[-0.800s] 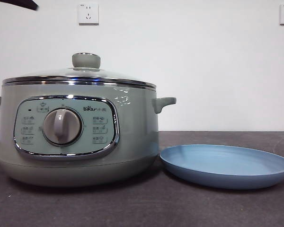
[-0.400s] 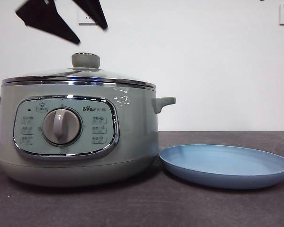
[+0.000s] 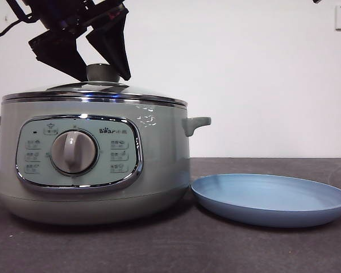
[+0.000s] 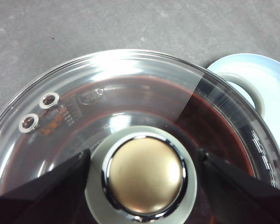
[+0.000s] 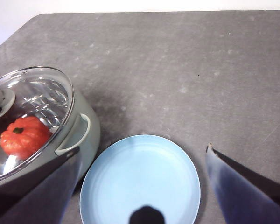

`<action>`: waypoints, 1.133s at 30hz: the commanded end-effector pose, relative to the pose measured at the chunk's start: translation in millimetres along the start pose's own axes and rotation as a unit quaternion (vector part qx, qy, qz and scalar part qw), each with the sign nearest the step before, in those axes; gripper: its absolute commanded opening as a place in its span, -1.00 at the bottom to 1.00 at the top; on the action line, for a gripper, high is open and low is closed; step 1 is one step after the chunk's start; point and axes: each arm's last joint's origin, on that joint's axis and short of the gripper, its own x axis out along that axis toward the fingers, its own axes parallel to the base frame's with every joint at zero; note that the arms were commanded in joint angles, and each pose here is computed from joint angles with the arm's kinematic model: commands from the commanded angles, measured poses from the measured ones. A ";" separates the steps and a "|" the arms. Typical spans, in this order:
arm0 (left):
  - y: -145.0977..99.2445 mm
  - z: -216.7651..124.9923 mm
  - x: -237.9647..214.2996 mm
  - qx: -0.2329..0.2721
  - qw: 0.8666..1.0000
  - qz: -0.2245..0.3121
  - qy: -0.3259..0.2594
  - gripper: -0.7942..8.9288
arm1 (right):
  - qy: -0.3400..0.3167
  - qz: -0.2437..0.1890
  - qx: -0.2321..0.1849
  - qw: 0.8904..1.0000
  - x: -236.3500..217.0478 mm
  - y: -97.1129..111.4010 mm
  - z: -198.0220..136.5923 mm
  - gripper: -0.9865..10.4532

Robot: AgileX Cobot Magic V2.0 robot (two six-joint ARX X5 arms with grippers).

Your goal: Take the pumpkin out from the steamer,put the pumpkin in the blue plate,close the lid

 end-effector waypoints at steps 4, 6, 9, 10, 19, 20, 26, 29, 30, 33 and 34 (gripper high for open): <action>-1.4 -0.4 1.5 0.020 1.000 -0.003 0.005 -0.59 | -0.002 0.002 0.001 1.000 -0.2 0.6 1.0 -0.06; -1.4 -0.4 1.5 0.029 1.000 -0.003 0.005 -0.88 | -0.002 0.002 0.001 1.000 -0.2 0.6 1.0 -0.06; -1.4 -0.3 1.5 0.032 0.999 -0.002 0.004 -0.85 | -0.002 0.002 0.001 1.000 -0.2 0.6 1.0 -0.06; -1.4 -0.2 1.3 0.032 0.999 -0.002 0.004 -0.85 | -0.002 0.001 0.001 1.000 -0.2 0.6 1.0 -0.06; -3.1 11.8 -30.5 0.034 0.998 0.012 -0.049 -0.85 | -0.001 0.020 0.015 1.000 0.0 1.5 0.9 -0.06; -3.5 12.2 -36.1 0.034 0.998 0.012 -0.057 -0.85 | -0.002 0.032 0.014 0.999 1.0 1.9 1.3 -0.06; -6.3 11.4 -85.5 0.034 0.991 0.027 -0.124 -0.85 | 0.011 0.108 0.013 0.994 14.1 5.6 2.7 -0.07; -6.3 7.0 -112.8 0.030 0.986 0.058 -0.155 -0.85 | 0.023 0.143 0.006 0.989 27.8 13.4 3.7 -0.06; -6.3 4.7 -122.3 0.029 0.983 0.068 -0.165 -0.85 | 0.027 0.154 0.002 0.988 33.4 17.4 4.1 -0.06; -6.5 -3.8 -147.2 0.023 0.977 0.095 -0.188 -0.85 | 0.041 0.188 -0.015 0.981 50.7 31.0 6.8 -0.06; -6.4 -7.2 -155.0 0.021 0.975 0.105 -0.193 -0.85 | 0.048 0.197 -0.020 0.979 57.2 36.4 8.7 -0.06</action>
